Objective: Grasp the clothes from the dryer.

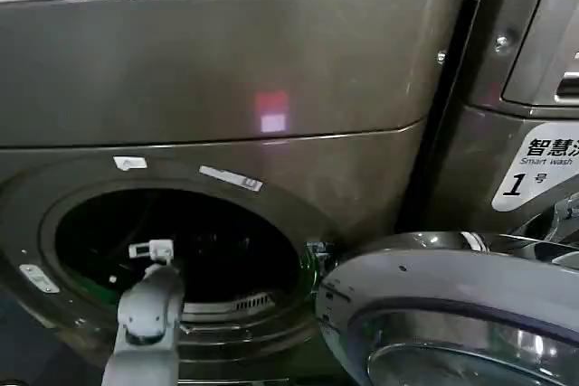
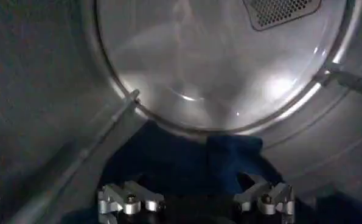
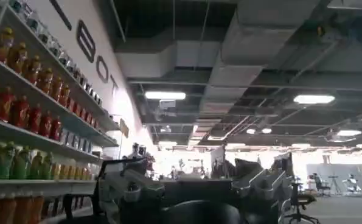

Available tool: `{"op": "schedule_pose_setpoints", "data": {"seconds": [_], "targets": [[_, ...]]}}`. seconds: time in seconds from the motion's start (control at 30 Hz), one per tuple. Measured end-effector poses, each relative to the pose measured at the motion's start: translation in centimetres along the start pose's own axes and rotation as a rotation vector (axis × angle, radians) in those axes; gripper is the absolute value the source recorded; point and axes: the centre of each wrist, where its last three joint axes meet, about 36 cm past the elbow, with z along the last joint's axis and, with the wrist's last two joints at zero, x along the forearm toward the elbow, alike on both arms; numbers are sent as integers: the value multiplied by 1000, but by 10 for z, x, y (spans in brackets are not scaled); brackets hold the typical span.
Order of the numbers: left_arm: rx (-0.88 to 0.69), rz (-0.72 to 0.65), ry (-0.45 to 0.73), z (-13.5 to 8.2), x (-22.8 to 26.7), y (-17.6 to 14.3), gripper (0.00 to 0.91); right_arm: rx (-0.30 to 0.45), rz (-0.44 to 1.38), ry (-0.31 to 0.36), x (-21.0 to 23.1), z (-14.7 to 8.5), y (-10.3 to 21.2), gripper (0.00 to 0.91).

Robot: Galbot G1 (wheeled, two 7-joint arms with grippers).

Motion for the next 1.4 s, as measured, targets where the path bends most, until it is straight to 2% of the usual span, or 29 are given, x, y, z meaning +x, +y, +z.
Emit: {"op": "schedule_pose_setpoints", "data": {"seconds": [0.63,0.8,0.97,1.17,1.4], "targets": [[-70,20,-15,-24,-104,9,907,11,6,9,2,4,-5,907],[-141,42,-14,-30,-124,13,907,12,5,8,2,4,-5,907],[-331,98,-17,-36,-142,17,907,15,1,13,5,9,-2,907],[-691,201,-6,-46,-153,24,907,12,-9,13,4,12,5,907],[-1023,375,90,-67,-164,32,907,17,-20,17,4,17,10,907]]}}
